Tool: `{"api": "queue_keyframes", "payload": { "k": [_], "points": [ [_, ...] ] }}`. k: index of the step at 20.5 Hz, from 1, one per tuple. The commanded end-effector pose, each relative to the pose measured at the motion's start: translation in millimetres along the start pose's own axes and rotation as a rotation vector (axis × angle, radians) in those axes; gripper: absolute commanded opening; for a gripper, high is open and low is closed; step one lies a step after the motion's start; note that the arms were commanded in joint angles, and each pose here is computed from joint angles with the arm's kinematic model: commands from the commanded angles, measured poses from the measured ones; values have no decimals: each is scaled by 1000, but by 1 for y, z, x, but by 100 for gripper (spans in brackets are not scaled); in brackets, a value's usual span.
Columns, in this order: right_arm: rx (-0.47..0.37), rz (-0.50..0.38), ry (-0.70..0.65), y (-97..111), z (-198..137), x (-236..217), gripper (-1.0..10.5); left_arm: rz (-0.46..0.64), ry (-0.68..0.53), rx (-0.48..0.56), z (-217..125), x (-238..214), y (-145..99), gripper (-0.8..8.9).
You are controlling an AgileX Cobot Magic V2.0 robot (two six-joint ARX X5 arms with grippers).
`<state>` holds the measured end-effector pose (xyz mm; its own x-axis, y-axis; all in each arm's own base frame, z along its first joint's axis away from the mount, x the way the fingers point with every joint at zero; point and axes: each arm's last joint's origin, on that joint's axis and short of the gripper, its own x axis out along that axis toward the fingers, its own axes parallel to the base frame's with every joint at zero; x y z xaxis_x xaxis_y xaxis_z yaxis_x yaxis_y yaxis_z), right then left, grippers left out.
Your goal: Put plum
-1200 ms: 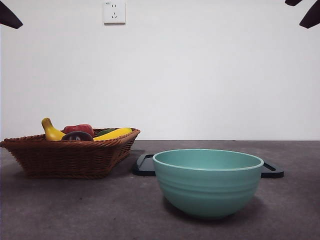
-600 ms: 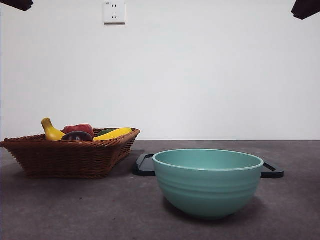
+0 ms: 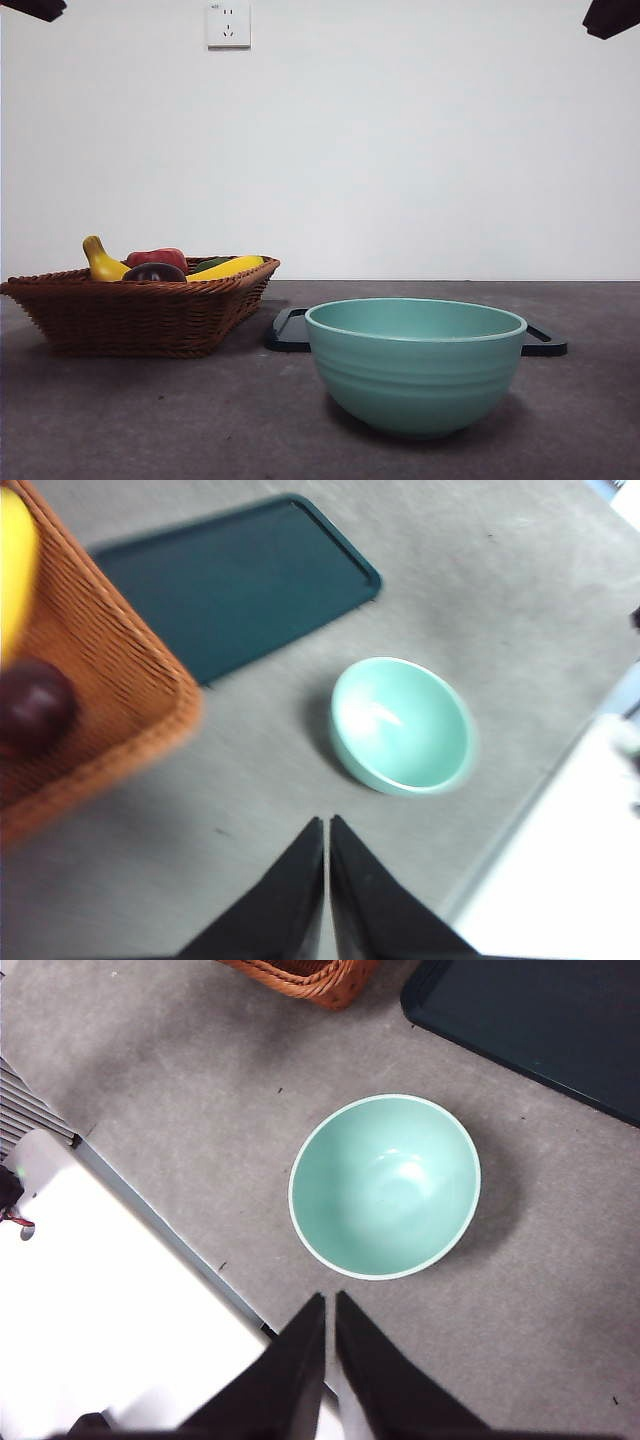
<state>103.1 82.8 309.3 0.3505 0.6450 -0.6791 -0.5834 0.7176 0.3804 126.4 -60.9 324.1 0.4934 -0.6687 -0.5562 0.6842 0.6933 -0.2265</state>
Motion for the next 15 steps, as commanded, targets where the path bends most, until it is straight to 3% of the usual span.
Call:
{"api": "queue_keyframes", "payload": {
  "k": [1,5,8,11,15],
  "points": [
    [-25,11,-15,3,4,-2,5,170,-178,112,10,-21,1,7],
    [-25,12,-16,3,4,-2,5,491,-504,169,-4,-46,9,7],
    [-25,12,-16,3,4,-2,5,698,-654,170,-34,-44,17,7],
    [-25,11,-15,3,4,-2,5,777,-717,153,-65,-32,24,7],
    [-25,11,-15,3,4,-2,5,805,-743,114,-91,-18,32,7]
  ]
}}
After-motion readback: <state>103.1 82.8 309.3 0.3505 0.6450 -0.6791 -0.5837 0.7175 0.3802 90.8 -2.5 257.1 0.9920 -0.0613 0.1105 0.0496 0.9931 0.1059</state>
